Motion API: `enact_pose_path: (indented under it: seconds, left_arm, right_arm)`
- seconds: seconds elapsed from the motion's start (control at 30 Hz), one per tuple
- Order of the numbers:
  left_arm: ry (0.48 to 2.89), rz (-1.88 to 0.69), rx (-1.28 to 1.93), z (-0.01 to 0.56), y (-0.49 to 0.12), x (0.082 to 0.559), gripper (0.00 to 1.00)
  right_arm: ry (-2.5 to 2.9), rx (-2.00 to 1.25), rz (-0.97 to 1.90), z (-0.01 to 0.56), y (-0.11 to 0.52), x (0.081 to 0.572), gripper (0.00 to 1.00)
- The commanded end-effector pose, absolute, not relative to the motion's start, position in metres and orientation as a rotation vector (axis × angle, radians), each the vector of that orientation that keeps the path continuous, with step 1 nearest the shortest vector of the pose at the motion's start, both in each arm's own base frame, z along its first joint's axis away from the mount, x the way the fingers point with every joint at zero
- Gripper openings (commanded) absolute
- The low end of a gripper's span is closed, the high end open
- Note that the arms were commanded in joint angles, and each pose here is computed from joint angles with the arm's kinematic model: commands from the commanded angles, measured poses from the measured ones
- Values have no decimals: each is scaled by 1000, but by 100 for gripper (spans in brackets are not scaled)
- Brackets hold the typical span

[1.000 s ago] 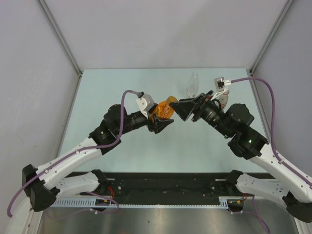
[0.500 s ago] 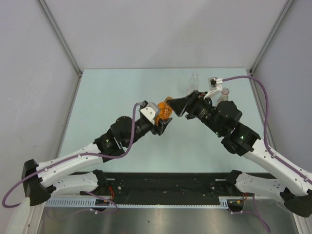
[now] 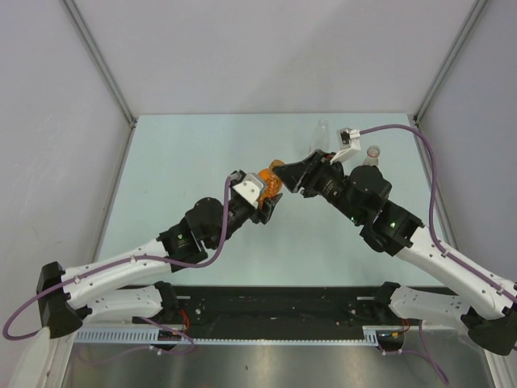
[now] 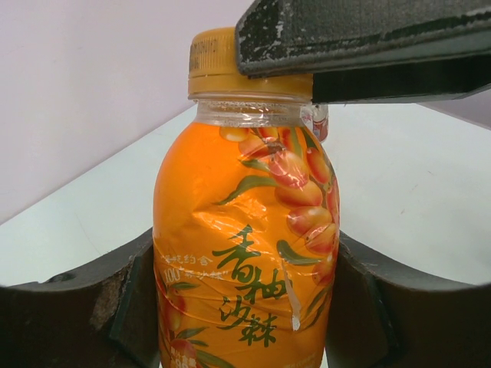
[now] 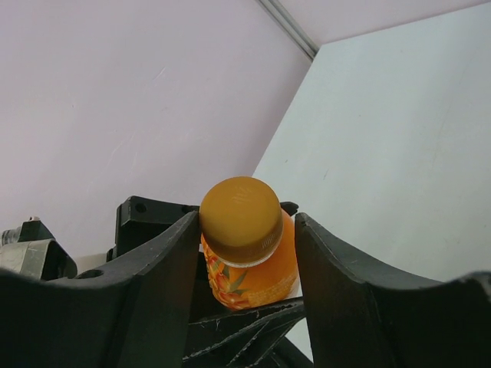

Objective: Unscrew the bottle caps

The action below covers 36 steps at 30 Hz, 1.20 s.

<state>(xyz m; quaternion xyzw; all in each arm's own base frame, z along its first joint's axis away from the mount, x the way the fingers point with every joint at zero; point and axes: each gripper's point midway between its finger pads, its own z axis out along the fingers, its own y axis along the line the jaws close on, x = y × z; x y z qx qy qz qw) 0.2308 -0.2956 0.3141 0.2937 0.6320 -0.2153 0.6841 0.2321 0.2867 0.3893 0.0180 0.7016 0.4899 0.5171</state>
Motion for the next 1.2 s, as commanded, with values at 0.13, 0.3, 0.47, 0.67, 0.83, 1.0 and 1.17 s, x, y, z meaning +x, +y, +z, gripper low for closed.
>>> enact_pose_path:
  seconds: [0.13, 0.3, 0.47, 0.67, 0.83, 1.0, 1.17]
  left_arm:
    - [1356, -499, 634, 333, -294, 226, 0]
    - [1359, -498, 645, 331, -294, 224, 0]
    - [1363, -511, 651, 332, -294, 222, 0]
    - [1319, -658, 734, 347, -303, 197, 0]
    - [1203, -960, 929, 371, -321, 145, 0]
    - [1125, -1214, 1042, 390, -315, 115, 0]
    - [1025, -1469, 1212, 407, -307, 78, 0]
  right_arm:
    - [1599, 42, 1223, 420, 290, 231, 47]
    - [1598, 43, 1201, 418, 289, 233, 40]
    - [1595, 20, 1171, 416, 287, 234, 7]
    - [1585, -81, 1126, 415, 285, 228, 0]
    - [1535, -205, 1099, 423, 280, 216, 0]
    - [1461, -415, 1151, 431, 287, 190, 0]
    - [1342, -675, 1222, 437, 293, 154, 0]
